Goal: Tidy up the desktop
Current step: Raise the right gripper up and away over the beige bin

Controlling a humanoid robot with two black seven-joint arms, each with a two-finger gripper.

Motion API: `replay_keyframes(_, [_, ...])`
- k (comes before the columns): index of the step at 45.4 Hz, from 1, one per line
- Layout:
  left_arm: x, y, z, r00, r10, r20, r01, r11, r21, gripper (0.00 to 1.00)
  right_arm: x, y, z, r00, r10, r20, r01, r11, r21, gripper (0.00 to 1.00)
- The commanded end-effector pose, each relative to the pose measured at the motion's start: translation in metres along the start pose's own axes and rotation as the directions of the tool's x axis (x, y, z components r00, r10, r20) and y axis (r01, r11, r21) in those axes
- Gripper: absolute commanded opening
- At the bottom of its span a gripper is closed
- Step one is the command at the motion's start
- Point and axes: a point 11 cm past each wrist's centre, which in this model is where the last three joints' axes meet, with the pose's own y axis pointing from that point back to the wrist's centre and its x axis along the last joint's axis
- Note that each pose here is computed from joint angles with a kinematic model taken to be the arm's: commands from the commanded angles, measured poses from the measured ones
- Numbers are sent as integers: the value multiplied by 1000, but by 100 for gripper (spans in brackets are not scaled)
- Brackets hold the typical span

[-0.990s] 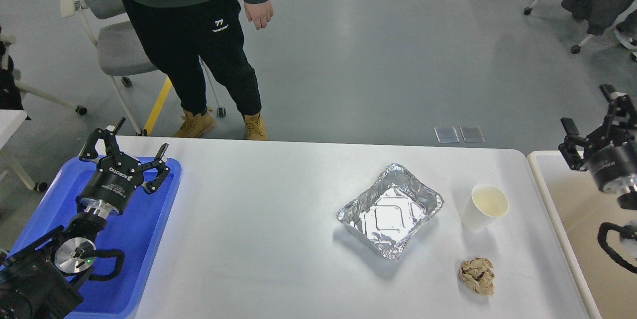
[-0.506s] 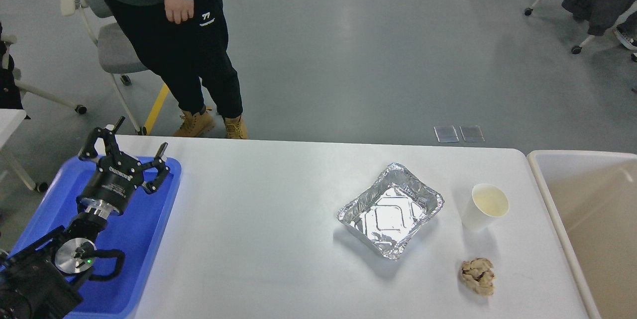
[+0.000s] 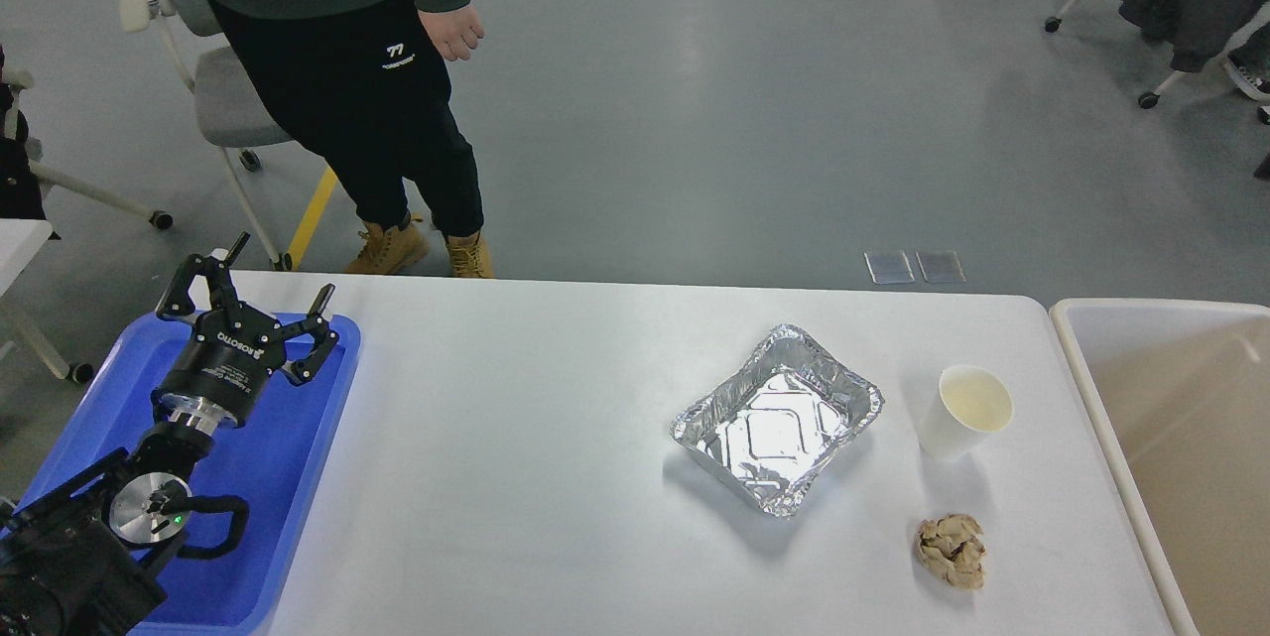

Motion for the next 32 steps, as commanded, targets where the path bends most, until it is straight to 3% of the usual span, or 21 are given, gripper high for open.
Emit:
replay_keyframes(1, [0, 0, 0, 1000, 1, 0, -1, 1000, 0, 99, -8, -8, 5, 961, -187, -201, 163, 978, -134, 100])
replay_keyframes(14, [0, 0, 0, 1000, 1, 0, -1, 1000, 0, 99, 18, -35, -37, 899, -274, -341, 227, 959, -172, 100])
replay_keyframes(32, [0, 0, 0, 1000, 1, 0, -1, 1000, 0, 99, 49, -73, -129, 702, -423, -573, 286, 904, -317, 100])
